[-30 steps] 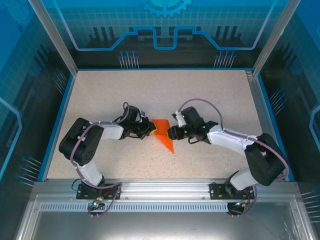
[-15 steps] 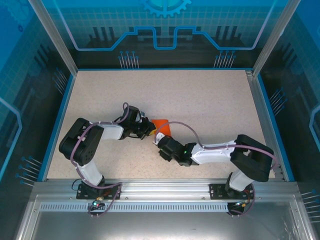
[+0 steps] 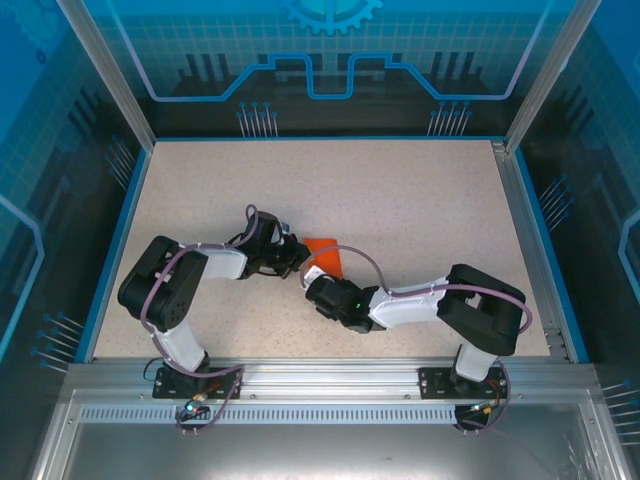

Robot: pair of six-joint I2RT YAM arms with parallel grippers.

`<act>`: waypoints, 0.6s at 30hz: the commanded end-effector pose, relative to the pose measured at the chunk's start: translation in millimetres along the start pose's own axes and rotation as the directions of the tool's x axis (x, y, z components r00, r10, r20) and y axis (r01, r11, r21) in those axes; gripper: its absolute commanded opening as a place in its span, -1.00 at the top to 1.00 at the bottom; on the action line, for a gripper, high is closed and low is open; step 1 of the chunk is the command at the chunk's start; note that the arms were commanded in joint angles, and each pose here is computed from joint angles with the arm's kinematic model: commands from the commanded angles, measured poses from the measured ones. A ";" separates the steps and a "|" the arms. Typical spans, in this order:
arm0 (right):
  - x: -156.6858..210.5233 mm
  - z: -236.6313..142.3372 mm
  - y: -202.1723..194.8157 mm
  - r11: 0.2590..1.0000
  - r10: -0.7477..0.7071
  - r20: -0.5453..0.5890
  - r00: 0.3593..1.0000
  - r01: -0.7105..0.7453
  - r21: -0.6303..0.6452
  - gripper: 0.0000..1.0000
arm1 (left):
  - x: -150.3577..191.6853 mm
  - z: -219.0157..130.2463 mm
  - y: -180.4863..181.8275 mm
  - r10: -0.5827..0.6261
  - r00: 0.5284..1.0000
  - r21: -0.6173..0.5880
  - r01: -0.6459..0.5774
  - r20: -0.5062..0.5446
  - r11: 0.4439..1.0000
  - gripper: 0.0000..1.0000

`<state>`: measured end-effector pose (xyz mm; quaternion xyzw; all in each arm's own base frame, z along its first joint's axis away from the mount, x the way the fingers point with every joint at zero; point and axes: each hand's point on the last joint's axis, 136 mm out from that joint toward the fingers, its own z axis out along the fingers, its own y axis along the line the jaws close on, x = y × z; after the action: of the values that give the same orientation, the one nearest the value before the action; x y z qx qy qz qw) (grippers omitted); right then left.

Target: Fold a paper plane with a square sheet of paper (pick it up from the middle)

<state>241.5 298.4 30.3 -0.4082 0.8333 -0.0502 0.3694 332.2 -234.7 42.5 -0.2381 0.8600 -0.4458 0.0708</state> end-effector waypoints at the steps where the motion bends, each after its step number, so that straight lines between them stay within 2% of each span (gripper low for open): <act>1: -8.5 -0.1 0.8 1.000 -0.006 0.018 1.000 0.005 0.023 0.47 | 2.2 -5.3 -10.8 0.017 1.000 0.028 -0.018 0.005 0.999 0.89; 11: -3.8 2.8 -3.3 0.998 -0.012 -0.001 1.000 0.012 0.056 0.52 | 2.7 -6.4 -11.9 0.019 1.000 0.028 -0.019 0.006 0.999 0.89; 18: -6.6 2.8 -4.3 0.998 0.008 0.009 1.000 -0.009 0.057 0.70 | 2.3 -5.8 -11.7 0.019 1.000 0.024 -0.019 0.004 1.000 0.89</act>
<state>245.8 293.8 28.8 -0.4024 0.8331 -0.0702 0.3730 332.9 -235.0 47.1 -0.2358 0.8586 -0.4489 0.0750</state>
